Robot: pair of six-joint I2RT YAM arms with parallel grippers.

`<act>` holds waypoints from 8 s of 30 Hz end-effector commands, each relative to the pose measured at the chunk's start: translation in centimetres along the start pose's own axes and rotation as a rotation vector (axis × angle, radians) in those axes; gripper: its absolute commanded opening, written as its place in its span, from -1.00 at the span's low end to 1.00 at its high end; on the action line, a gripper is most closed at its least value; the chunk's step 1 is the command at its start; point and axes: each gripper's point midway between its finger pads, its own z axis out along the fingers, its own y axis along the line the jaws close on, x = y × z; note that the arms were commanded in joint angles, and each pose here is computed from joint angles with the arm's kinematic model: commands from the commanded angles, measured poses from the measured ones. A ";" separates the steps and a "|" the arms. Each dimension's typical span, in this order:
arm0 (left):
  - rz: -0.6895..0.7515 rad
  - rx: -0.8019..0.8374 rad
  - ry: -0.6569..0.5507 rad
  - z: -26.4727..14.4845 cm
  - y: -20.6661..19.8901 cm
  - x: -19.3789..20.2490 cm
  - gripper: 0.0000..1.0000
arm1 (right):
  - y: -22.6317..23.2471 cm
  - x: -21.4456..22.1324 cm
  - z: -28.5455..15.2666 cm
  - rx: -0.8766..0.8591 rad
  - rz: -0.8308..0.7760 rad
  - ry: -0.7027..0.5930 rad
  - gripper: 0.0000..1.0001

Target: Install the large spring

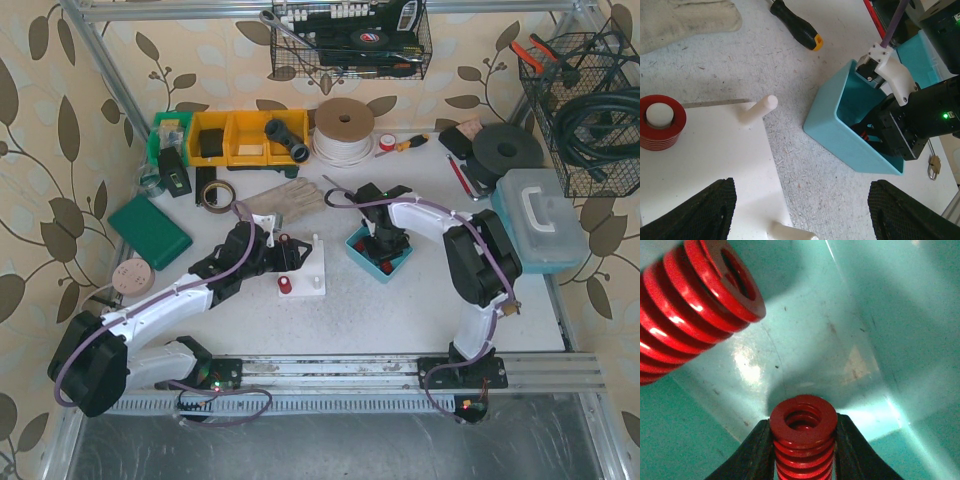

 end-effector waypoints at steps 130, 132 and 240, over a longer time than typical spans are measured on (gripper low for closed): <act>0.328 0.301 0.063 0.8 -21.9 -4.9 -1.00 | 1.5 2.3 -26.4 -1.043 0.501 -0.644 -0.53; 0.358 0.294 0.083 0.4 -21.6 -4.4 -1.00 | 1.9 2.5 -26.4 -1.043 0.442 -0.643 0.11; 0.120 -0.148 -0.313 -8.3 2.1 2.0 0.65 | 12.2 -9.9 -15.0 -0.074 -0.136 -0.597 -1.00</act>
